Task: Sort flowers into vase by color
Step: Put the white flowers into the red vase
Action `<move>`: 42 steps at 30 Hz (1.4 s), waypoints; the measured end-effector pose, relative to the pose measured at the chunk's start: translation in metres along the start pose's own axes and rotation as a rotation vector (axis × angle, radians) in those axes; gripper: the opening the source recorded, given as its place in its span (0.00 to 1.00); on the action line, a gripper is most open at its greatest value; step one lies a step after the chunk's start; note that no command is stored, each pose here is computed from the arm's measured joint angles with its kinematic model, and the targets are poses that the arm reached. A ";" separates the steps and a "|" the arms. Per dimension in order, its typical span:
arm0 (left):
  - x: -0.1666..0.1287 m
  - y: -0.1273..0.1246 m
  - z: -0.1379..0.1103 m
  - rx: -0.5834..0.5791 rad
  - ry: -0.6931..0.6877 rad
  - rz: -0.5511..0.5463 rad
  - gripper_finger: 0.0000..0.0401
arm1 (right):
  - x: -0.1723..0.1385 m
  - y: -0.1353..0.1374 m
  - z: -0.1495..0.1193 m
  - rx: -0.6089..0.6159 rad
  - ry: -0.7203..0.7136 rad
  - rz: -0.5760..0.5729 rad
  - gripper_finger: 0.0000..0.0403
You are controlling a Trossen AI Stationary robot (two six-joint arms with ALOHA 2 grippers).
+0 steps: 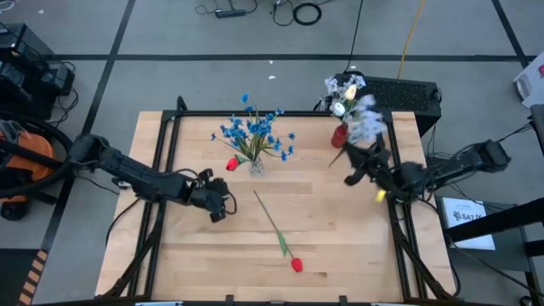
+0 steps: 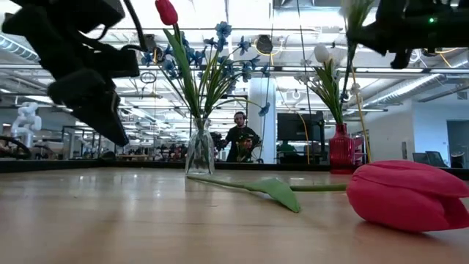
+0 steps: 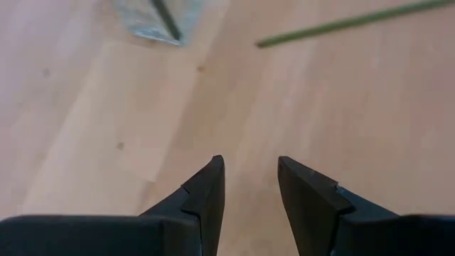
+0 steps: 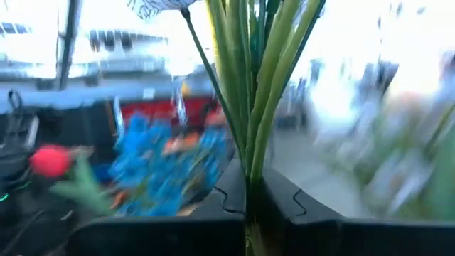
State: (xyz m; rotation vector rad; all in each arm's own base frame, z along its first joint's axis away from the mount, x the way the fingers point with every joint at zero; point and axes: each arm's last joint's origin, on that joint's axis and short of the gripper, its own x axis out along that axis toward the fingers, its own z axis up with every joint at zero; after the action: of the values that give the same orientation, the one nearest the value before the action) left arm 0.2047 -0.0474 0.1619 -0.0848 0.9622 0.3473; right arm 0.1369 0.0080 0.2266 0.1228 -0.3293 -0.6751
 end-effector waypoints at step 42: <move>0.009 0.022 0.012 -0.116 -0.017 0.059 0.34 | 0.029 -0.098 0.009 -0.320 -0.178 -0.127 0.00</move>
State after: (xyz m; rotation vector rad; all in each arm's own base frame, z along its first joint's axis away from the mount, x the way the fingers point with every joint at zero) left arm 0.2118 -0.0220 0.1635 -0.1595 0.9283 0.4579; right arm 0.0972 -0.0864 0.2209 -0.2240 -0.3817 -0.8584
